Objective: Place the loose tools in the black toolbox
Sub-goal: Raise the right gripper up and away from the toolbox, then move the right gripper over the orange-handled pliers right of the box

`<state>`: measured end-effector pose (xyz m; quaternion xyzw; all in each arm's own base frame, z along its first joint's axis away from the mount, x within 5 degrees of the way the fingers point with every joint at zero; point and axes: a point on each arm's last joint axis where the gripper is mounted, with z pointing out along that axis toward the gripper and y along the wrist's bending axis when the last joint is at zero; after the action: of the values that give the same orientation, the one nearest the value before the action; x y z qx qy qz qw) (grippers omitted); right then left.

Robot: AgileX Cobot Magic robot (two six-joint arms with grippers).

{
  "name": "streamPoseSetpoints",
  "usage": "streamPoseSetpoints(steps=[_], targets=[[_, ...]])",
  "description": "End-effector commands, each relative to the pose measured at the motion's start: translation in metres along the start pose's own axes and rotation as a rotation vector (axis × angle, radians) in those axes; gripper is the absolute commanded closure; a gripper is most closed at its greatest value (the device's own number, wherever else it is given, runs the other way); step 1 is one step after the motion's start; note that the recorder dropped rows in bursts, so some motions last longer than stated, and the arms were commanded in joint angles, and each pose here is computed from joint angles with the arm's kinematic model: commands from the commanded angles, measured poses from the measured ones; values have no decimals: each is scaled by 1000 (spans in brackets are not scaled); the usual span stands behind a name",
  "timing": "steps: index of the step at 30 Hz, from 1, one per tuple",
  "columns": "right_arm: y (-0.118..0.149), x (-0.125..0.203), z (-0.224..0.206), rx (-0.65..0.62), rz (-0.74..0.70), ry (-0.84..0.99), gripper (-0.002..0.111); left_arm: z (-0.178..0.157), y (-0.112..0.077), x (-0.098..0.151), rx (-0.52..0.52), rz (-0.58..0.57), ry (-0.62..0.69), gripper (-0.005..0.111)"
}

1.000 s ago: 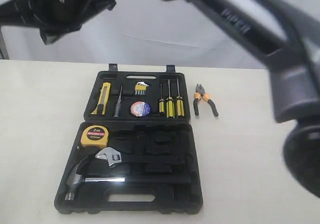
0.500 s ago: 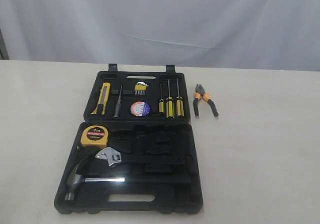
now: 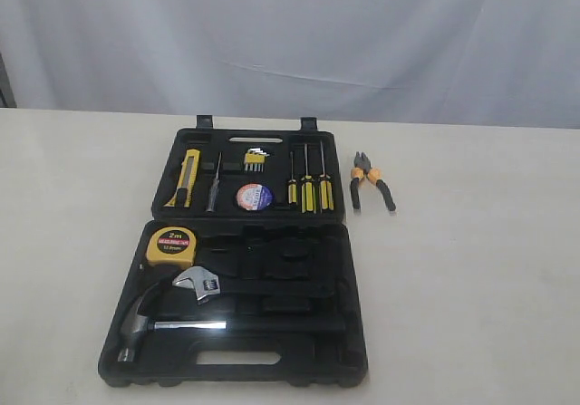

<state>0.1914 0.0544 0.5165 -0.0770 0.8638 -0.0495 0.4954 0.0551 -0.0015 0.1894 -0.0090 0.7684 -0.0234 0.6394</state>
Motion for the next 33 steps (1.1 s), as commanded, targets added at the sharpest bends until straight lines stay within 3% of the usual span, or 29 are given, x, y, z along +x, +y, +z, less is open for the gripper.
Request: streamPoseSetpoints(steps=[1, 4, 8, 13, 17, 19, 25, 33], targets=[[-28, 3, 19, 111, 27, 67, 109, 0, 0, 1, 3, -2, -1, 107], [-54, 9, 37, 155, 115, 138, 109, 0, 0, 1, 3, -2, -1, 107], [-71, 13, 79, 63, 204, 197, 109, 0, 0, 1, 3, -2, -1, 107], [-103, 45, 180, 86, 295, 444, 109, 0, 0, 1, 3, -2, -1, 107], [-108, 76, 243, -21, 392, 584, 109, 0, 0, 1, 3, -2, -1, 107], [-107, 86, 262, -52, 376, 620, 109, 0, 0, 1, 3, -2, -1, 107], [-106, 108, 294, -67, 372, 700, 109, 0, 0, 1, 3, -2, -1, 107], [-106, 112, 296, -62, 371, 728, 109, 0, 0, 1, 3, -2, -1, 107]])
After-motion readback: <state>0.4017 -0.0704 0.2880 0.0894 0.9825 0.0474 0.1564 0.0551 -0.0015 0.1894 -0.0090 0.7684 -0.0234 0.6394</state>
